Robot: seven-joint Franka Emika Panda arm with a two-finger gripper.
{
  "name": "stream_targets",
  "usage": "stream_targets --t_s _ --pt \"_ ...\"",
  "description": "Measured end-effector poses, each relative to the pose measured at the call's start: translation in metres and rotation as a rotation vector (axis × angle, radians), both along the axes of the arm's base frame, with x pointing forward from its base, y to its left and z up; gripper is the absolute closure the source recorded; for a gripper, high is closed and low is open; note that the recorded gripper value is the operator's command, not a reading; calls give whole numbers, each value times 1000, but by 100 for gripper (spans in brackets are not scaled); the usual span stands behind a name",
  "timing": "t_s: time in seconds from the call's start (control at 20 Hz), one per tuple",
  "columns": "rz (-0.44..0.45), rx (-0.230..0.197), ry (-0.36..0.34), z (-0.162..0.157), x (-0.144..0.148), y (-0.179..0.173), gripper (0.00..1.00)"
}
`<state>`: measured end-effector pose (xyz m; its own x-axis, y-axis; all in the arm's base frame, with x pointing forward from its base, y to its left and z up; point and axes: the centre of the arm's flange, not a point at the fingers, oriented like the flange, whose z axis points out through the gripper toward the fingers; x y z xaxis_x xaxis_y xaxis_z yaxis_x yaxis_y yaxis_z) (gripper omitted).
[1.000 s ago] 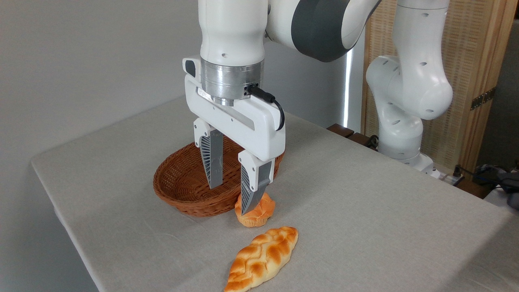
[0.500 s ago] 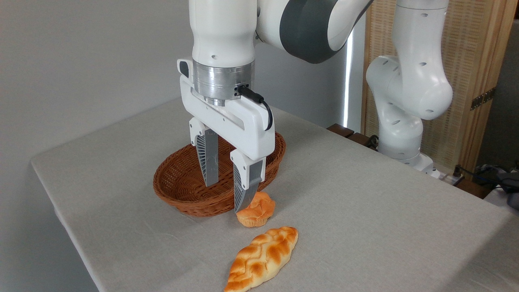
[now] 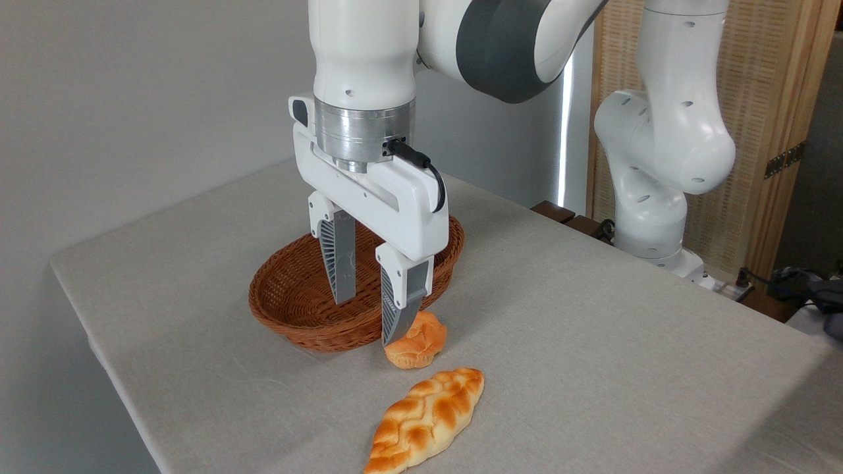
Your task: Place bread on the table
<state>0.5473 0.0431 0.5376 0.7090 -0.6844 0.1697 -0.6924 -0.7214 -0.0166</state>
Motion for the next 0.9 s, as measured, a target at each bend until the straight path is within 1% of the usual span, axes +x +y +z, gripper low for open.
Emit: stream_targets --t_s 0.5,0.7,0.9 --pt "13 20 -3 3 -1 2 0" --pt "20 8 -3 2 -1 0 0" --pt "28 8 -3 2 -1 3 0"
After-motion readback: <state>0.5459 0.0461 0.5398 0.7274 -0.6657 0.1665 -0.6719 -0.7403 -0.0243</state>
